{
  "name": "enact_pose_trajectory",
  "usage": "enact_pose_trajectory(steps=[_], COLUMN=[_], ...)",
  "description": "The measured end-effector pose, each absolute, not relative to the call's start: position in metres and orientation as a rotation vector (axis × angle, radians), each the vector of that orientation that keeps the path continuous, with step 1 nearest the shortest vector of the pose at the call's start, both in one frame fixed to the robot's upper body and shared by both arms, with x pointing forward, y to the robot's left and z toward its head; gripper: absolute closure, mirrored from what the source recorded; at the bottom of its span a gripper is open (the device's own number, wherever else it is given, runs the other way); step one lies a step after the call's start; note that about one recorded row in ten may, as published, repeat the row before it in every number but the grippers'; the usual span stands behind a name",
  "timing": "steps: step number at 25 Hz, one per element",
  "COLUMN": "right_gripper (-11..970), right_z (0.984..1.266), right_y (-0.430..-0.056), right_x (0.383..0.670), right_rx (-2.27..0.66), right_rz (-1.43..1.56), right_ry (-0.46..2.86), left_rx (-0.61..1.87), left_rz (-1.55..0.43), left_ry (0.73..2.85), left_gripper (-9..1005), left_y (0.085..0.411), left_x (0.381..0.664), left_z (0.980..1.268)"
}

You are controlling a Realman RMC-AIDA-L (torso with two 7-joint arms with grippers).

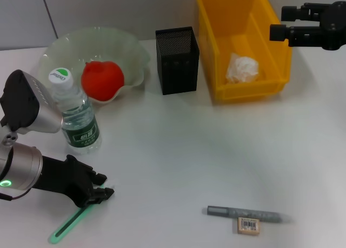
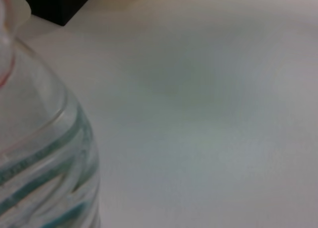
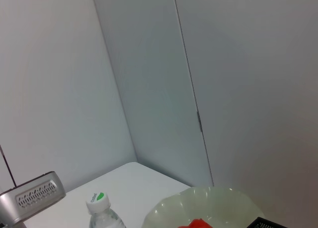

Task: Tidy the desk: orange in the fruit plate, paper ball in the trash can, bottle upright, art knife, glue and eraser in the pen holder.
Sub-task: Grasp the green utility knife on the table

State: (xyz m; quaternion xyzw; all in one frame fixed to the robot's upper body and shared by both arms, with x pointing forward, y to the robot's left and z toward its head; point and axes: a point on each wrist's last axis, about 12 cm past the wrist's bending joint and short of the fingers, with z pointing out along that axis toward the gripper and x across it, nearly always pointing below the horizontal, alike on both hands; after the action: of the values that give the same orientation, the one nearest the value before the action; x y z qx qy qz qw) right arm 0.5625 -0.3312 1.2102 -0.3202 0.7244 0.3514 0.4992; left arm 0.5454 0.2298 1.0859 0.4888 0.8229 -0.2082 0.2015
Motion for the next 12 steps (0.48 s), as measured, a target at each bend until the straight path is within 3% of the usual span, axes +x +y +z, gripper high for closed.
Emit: enact_pose_trajectory(steps=[12], right_gripper=[203], right_z=[1.2096], right_y=[-0.3318], right_x=[0.5619], right_rx=[-0.772], right_rz=[0.849], right_ry=[1.755], left_rx=[1.371], left_rz=[-0.589], left_ry=[2.287], left_gripper=[735], left_y=[0.2281], left_x=[0.5472], left_z=[1.089])
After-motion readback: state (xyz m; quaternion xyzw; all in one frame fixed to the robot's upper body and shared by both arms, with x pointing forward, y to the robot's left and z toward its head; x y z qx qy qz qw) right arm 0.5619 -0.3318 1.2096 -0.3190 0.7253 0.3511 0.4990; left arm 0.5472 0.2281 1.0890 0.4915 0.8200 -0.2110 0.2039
